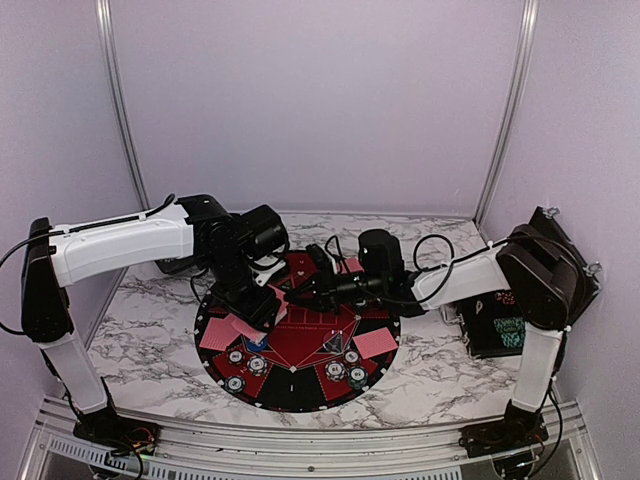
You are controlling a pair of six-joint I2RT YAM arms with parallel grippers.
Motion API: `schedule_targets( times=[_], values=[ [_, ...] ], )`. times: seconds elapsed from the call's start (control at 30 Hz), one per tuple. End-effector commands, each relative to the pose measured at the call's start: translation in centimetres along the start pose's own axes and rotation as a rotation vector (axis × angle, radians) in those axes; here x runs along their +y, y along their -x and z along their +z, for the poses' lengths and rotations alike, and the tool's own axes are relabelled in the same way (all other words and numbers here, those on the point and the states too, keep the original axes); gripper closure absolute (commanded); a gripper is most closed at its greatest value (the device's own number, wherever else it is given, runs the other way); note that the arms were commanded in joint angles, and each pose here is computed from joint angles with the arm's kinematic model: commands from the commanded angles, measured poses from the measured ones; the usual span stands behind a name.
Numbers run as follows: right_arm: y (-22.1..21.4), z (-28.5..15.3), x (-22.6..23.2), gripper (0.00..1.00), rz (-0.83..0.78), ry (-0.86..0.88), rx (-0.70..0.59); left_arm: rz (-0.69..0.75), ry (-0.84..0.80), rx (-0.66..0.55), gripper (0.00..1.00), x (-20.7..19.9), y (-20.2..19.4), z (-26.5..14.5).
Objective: Distribute texas hold em gaming equipment
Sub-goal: Pick up the poker card from the face-down deck piles.
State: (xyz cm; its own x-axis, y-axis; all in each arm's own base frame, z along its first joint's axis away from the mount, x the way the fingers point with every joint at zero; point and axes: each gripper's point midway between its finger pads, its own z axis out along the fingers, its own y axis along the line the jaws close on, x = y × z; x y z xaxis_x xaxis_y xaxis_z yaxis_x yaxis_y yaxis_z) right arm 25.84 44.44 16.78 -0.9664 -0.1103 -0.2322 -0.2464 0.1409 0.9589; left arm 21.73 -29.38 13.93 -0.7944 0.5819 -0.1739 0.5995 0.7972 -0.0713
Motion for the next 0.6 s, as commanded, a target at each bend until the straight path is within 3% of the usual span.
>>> schedule_targets(
  times=[0.0, 0.57],
  values=[
    [1.2, -1.1, 0.0, 1.00, -0.006, 0.012, -0.035, 0.012, -0.001, 0.011, 0.47, -0.2, -0.3, -0.4],
    [2.6, -3.3, -0.4, 1.00, -0.003, -0.002, -0.090, 0.014, -0.001, 0.018, 0.47, -0.2, -0.5, -0.3]
  ],
)
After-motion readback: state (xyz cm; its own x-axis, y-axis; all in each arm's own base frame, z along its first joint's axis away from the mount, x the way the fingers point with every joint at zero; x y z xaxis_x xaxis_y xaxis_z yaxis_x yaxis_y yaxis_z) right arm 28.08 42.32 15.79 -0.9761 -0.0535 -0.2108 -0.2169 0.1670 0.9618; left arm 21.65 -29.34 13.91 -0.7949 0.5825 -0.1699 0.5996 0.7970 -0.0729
